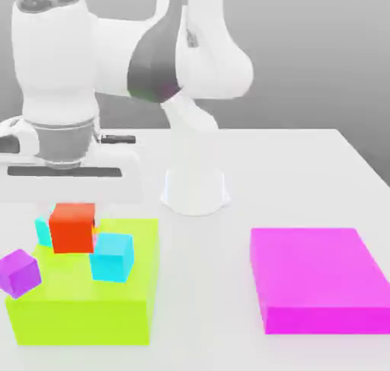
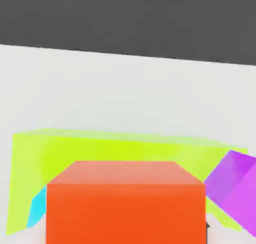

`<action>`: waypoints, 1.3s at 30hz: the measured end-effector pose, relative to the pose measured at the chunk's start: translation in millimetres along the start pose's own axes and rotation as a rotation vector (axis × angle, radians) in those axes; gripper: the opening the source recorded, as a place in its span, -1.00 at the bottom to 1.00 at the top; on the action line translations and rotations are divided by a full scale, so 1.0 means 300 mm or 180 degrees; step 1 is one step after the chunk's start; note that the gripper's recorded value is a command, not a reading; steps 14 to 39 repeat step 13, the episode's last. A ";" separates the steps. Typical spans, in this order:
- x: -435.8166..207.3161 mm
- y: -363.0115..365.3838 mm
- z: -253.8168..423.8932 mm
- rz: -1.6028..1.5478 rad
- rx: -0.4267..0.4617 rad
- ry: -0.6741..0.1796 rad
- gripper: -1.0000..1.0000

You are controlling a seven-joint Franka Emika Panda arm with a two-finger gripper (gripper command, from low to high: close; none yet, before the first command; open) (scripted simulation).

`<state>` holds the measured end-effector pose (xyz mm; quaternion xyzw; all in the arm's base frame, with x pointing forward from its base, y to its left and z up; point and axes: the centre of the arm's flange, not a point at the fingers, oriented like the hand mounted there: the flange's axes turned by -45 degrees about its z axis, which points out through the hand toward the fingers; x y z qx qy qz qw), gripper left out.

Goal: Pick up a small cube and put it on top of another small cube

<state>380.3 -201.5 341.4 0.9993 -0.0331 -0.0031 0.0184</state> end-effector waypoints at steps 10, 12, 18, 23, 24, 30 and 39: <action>-0.261 0.172 0.164 0.0765 0.0131 0.0004 1.00; -0.261 0.172 0.164 0.0765 0.0131 0.0004 1.00; -0.261 0.172 0.164 0.0765 0.0131 0.0004 1.00; -0.261 0.172 0.164 0.0765 0.0131 0.0004 1.00; -0.261 0.172 0.164 0.0765 0.0131 0.0004 1.00; -0.261 0.172 0.164 0.0765 0.0131 0.0004 1.00; -0.261 0.172 0.164 0.0765 0.0131 0.0004 1.00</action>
